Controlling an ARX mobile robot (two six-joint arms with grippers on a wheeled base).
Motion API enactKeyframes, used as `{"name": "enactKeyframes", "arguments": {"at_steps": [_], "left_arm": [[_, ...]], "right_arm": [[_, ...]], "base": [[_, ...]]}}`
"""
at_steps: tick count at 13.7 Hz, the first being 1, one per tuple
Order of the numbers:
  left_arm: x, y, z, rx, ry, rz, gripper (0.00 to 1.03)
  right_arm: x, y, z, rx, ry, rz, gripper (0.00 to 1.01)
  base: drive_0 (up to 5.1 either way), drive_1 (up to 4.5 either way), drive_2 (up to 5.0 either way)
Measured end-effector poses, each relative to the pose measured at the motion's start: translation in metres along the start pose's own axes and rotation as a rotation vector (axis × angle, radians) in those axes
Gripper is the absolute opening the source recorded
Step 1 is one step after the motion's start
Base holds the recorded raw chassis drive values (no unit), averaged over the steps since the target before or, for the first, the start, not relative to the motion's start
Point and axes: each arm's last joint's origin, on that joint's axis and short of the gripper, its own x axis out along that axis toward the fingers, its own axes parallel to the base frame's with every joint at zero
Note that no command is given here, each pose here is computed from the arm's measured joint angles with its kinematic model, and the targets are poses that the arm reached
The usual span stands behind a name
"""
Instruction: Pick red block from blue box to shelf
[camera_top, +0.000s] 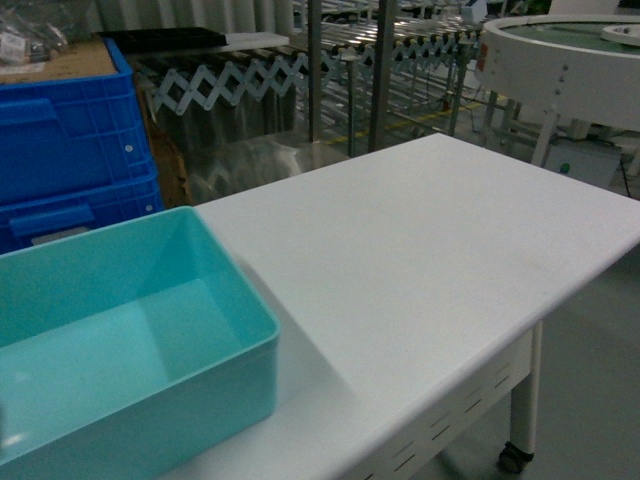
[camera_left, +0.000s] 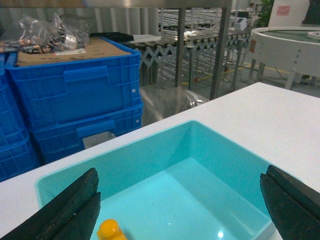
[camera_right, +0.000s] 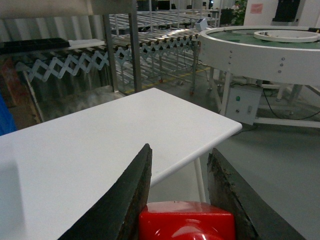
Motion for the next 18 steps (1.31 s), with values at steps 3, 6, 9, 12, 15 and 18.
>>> {"name": "enactKeyframes", "arguments": {"at_steps": [3,6,9,12,15,18], "left_arm": [[0.0000,0.0000,0.0000,0.000,0.000,0.000,0.98],[0.0000,0.0000,0.0000,0.000,0.000,0.000,0.98],[0.0000,0.0000,0.0000,0.000,0.000,0.000,0.98],[0.0000,0.0000,0.0000,0.000,0.000,-0.001,0.98],[0.0000,-0.0001,0.0000,0.000,0.000,-0.001,0.98],[0.0000,-0.0001,0.0000,0.000,0.000,-0.001,0.98]], "right_arm": [[0.0000,0.0000,0.0000,0.000,0.000,0.000,0.28],[0.0000,0.0000,0.0000,0.000,0.000,0.000,0.28],[0.0000,0.0000,0.0000,0.000,0.000,0.000,0.28],[0.0000,0.0000,0.0000,0.000,0.000,0.000,0.28],[0.0000,0.0000,0.0000,0.000,0.000,0.000,0.28],[0.0000,0.0000,0.0000,0.000,0.000,0.000,0.28]], "base": [[-1.7,-1.67,-1.7],[-1.7,-1.70,-1.7],[-1.8,-1.84,-1.8],[-1.9,-1.91,-1.9],[-1.7,-1.69,-1.7],[-1.5,-1.55,-1.5]]}}
